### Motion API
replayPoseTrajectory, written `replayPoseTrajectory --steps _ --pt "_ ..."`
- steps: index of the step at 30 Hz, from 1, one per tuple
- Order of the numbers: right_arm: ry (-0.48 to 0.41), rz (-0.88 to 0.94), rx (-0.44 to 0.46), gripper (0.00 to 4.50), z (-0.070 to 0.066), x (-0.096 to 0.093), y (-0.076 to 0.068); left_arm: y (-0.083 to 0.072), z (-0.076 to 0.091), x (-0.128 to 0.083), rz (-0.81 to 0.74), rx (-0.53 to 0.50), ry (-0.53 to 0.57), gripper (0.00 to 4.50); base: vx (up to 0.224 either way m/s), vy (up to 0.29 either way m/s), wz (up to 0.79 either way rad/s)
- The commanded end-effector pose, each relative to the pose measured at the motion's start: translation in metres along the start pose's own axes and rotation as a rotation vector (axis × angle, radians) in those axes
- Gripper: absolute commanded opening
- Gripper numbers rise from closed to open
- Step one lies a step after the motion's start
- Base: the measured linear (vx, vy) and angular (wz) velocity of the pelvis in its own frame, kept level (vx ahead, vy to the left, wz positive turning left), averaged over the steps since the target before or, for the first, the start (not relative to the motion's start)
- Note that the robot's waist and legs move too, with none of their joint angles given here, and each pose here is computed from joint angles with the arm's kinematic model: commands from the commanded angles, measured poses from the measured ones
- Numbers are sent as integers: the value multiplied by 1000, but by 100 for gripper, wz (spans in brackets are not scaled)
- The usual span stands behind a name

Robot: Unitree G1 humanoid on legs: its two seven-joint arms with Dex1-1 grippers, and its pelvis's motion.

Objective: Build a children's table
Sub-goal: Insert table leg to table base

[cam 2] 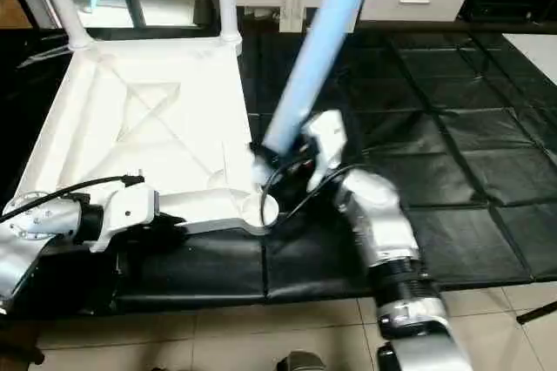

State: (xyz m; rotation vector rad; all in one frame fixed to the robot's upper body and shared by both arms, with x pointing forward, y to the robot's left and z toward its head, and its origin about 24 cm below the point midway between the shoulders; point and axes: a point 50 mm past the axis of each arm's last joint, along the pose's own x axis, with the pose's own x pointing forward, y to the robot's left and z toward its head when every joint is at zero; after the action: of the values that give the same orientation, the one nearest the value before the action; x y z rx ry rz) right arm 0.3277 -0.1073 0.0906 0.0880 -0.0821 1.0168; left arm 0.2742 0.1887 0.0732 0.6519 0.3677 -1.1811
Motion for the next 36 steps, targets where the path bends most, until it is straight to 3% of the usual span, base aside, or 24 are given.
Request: replayPoseTrajectory --steps 1,7,11,18,22,26,29,34,36 --pt "-20 54 32 186 -4 -3 5 -15 -13 16 -7 -135 11 6 0 0 0" --pt "-14 110 81 186 -14 -8 6 -17 -2 31 -25 -115 -20 6 0 0 0" --pt "47 153 26 186 -24 -16 5 -15 7 37 -31 -102 -30 6 0 0 0" --pt "100 167 -15 186 -27 -26 1 -14 8 39 -49 -81 -21 6 0 0 0" --pt "115 173 -23 186 -22 -32 -5 -15 9 40 -65 -70 -18 6 0 0 0" --pt "99 183 -4 186 -7 -40 -16 -13 12 43 -80 -61 -18 0 0 0 0" --pt "50 181 -4 186 12 -43 -24 -11 14 45 -81 -57 -24 0 0 0 0" --pt "22 195 -5 186 26 -43 -26 -8 15 47 -80 -50 -22 0 0 0 0" --pt "48 225 -9 186 25 -45 -24 -7 15 48 -81 -48 -22 0 0 0 0"
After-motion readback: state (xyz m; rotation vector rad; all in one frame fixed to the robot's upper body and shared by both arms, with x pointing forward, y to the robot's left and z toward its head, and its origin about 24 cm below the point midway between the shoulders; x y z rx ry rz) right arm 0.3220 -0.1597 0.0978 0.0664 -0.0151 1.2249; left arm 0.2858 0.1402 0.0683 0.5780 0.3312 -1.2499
